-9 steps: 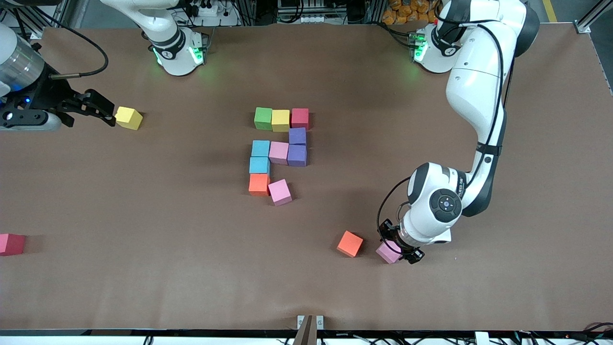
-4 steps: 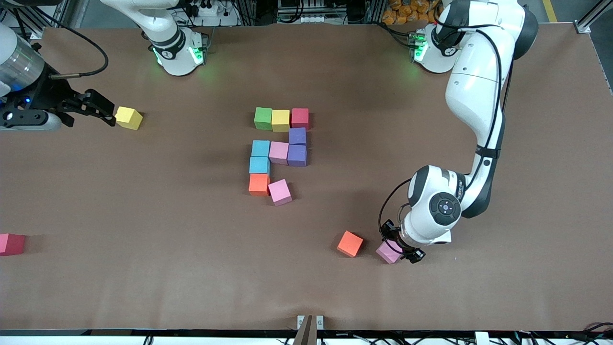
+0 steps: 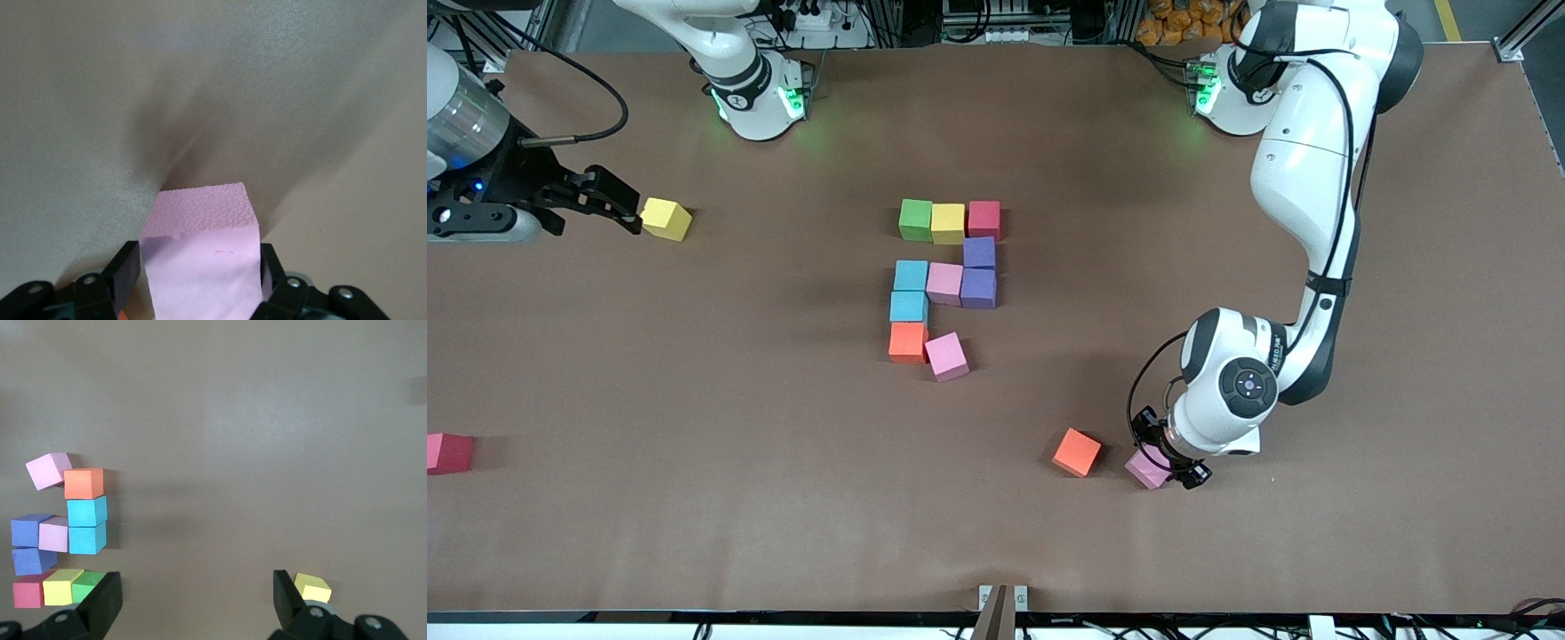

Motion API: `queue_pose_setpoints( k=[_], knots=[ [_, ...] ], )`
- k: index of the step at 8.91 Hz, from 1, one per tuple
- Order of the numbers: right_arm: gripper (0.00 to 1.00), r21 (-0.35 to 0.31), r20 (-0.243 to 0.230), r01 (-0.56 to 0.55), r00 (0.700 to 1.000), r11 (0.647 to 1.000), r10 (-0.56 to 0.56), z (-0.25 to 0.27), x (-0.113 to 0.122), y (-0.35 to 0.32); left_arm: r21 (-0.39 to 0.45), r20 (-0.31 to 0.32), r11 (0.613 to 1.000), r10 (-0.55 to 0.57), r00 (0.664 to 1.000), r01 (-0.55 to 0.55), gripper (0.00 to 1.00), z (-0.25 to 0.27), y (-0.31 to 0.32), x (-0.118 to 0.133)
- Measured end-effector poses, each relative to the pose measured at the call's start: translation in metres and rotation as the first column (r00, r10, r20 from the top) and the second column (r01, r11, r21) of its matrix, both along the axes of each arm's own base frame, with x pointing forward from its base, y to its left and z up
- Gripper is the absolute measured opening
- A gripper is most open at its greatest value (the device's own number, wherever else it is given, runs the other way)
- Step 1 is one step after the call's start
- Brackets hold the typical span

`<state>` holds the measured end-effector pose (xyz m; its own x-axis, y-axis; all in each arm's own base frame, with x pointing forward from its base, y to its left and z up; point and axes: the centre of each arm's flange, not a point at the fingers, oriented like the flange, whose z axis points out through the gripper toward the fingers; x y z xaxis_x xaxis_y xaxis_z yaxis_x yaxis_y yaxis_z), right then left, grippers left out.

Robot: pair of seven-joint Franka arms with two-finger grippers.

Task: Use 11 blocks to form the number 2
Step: 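Lower the left gripper and close it on the pink cube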

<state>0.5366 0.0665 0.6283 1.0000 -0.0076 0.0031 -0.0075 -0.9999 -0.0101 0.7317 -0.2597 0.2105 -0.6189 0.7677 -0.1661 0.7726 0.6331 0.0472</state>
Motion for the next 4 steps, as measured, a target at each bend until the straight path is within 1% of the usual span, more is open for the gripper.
queue_pose_setpoints(
  k=[2, 3, 4],
  knots=[
    [1.0, 0.0, 0.0, 0.0, 1.0, 1.0, 0.0, 0.0, 0.0, 0.0, 0.008, 0.004, 0.999, -0.051, 0.999, 0.051, 0.63, -0.003, -0.0003, -0.0003],
    [1.0, 0.0, 0.0, 0.0, 1.0, 1.0, 0.0, 0.0, 0.0, 0.0, 0.01, 0.006, 0.998, -0.062, 0.998, 0.062, 0.6, -0.0024, -0.0003, -0.0001],
    [1.0, 0.0, 0.0, 0.0, 1.0, 1.0, 0.0, 0.0, 0.0, 0.0, 0.014, 0.011, 0.996, -0.091, 0.996, 0.09, 0.6, -0.002, -0.0007, 0.0001]
  ],
)
